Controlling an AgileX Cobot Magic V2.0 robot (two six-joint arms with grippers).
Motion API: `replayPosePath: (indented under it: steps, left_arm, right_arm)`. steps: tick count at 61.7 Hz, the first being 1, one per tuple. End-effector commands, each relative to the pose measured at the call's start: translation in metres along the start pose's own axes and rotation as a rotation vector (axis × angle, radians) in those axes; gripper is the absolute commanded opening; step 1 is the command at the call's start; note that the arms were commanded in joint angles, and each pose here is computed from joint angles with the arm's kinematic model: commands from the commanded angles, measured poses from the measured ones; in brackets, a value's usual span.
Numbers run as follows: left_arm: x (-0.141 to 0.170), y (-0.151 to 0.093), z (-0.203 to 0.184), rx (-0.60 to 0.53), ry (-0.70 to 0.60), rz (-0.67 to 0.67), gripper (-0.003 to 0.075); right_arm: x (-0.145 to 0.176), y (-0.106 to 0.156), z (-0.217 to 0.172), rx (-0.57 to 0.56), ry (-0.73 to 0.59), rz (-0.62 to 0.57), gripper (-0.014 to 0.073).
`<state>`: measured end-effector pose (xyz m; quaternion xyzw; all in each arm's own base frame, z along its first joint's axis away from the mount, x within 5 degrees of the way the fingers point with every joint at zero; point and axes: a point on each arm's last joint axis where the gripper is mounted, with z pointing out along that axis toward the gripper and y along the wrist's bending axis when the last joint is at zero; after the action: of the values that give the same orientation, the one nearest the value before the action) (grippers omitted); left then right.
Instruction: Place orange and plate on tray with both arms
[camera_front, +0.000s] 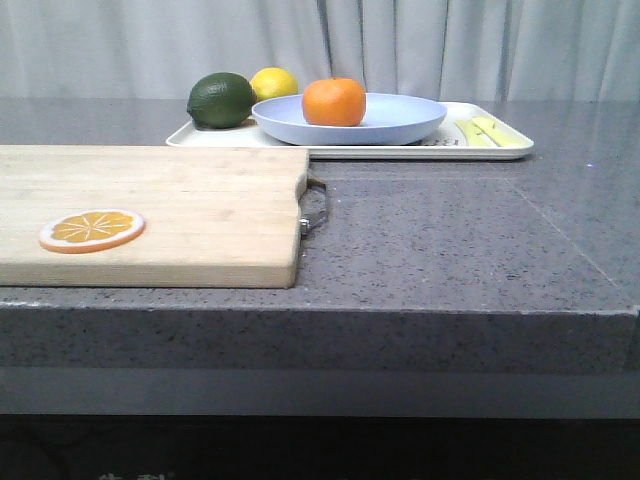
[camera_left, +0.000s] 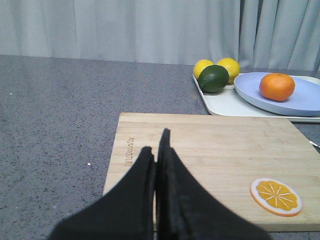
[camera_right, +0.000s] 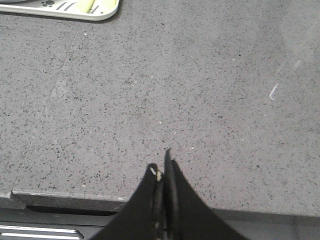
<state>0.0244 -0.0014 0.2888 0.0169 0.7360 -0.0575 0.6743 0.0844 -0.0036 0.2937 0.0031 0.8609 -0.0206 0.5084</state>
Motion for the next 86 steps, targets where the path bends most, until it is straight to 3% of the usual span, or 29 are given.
replayPosePath:
  steps: [1, 54, 86]
  left_arm:
    - [-0.015, -0.001, -0.002, 0.009, -0.096, -0.015, -0.0018]
    - [-0.015, -0.001, -0.002, 0.009, -0.094, -0.014, -0.0018]
    - [0.055, 0.007, 0.027, -0.092, -0.084, -0.046, -0.0018]
  right_arm:
    - [-0.013, 0.0, -0.004, 0.002, -0.091, -0.01, -0.0061]
    - [-0.013, 0.0, -0.004, 0.002, -0.091, -0.01, -0.0061]
    - [-0.013, 0.0, -0.004, 0.002, -0.091, -0.01, -0.0061]
